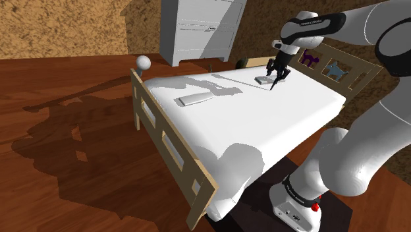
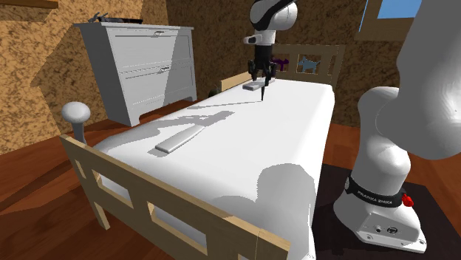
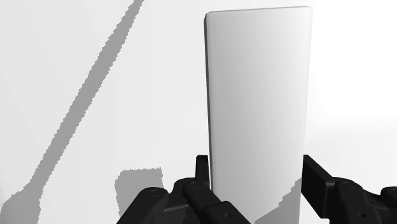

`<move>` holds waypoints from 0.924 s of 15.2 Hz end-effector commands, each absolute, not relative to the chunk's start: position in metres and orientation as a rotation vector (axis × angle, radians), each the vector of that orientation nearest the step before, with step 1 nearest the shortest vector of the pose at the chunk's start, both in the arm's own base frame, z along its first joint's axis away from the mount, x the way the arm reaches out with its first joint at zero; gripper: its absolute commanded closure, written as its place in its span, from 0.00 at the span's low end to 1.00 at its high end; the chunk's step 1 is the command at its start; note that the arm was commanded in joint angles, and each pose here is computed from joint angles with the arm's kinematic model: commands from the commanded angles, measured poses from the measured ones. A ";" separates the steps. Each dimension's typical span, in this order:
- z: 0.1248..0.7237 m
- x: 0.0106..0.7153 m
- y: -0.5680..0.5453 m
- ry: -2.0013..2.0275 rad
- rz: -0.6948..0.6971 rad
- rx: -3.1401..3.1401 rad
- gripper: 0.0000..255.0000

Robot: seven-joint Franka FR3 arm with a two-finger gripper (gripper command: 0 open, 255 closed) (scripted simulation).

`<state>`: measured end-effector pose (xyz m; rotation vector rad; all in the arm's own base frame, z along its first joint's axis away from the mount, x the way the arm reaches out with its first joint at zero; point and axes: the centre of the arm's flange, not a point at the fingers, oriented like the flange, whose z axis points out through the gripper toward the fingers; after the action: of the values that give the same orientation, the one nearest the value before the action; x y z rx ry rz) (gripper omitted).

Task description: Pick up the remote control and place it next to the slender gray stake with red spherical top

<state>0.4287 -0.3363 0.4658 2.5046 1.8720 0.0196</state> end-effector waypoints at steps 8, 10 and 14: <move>0.418 0.428 -0.336 1.872 0.020 2.504 1.00; 0.407 0.428 -0.336 1.872 0.020 2.504 1.00; 0.386 0.428 -0.336 1.872 0.020 2.504 1.00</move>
<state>0.4275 -0.3350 0.3912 2.5044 1.8724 0.0198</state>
